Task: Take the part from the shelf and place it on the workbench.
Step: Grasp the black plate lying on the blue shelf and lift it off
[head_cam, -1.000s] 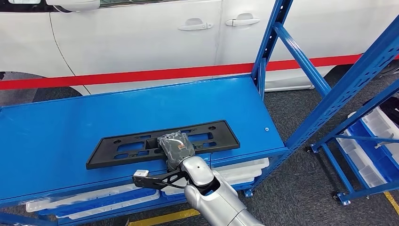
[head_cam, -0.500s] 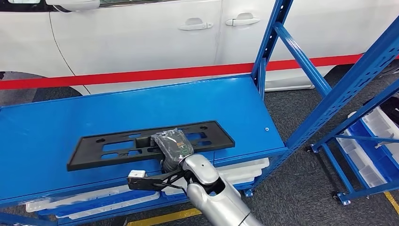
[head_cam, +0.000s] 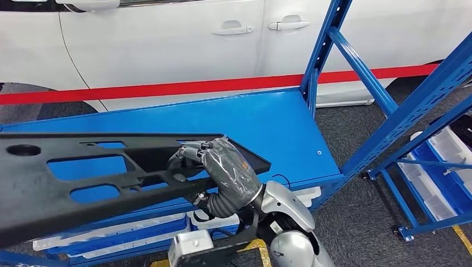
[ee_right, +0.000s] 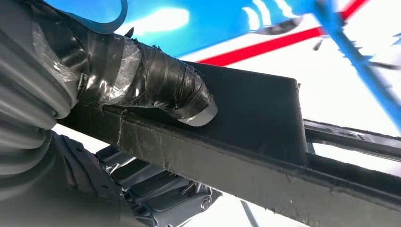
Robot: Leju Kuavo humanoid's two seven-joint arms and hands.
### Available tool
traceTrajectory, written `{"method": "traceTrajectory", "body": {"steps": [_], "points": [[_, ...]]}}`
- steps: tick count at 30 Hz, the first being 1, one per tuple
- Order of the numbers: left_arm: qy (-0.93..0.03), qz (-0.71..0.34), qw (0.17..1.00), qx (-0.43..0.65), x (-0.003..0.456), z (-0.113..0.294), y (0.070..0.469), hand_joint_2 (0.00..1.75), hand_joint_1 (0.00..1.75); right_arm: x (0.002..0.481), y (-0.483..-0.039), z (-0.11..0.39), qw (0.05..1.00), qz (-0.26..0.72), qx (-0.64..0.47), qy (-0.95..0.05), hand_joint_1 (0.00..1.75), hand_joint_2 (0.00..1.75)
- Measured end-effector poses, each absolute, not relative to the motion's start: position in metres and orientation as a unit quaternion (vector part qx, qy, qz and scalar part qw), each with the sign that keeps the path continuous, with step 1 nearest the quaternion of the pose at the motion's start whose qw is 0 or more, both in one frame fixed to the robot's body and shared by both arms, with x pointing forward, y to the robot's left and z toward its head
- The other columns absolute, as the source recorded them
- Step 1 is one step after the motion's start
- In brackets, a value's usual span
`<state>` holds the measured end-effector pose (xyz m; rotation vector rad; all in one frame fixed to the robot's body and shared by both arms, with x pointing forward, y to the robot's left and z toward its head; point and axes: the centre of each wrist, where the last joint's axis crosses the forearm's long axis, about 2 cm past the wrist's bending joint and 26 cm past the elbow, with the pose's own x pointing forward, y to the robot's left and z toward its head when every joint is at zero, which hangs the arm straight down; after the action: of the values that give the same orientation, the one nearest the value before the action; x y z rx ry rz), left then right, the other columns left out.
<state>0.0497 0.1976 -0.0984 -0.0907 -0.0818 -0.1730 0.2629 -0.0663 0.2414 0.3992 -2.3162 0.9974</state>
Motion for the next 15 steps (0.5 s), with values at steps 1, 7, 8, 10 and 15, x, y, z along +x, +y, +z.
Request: {"method": "traceTrajectory", "body": {"steps": [1,7,8,10,15], "points": [[-0.04,-0.087,0.994,-0.045,0.049,-0.099,0.198,1.75,0.0,0.262,-0.069,0.242,0.287,0.371,0.155,-0.87,1.75,1.75],[-0.032,-0.088,0.994,-0.053,0.05,-0.098,0.197,1.75,0.0,0.257,-0.08,0.245,0.273,0.367,0.17,-0.873,1.75,1.75],[-0.026,-0.09,0.994,-0.057,0.05,-0.098,0.197,1.75,0.0,0.257,-0.081,0.246,0.269,0.367,0.178,-0.873,1.75,1.75],[-0.016,-0.093,0.994,-0.063,0.05,-0.098,0.197,1.75,0.0,0.255,-0.084,0.246,0.263,0.368,0.19,-0.872,1.75,1.75],[-0.01,-0.093,0.993,-0.065,0.049,-0.099,0.197,1.75,0.0,0.253,-0.085,0.244,0.257,0.377,0.196,-0.868,1.75,1.75]]}}
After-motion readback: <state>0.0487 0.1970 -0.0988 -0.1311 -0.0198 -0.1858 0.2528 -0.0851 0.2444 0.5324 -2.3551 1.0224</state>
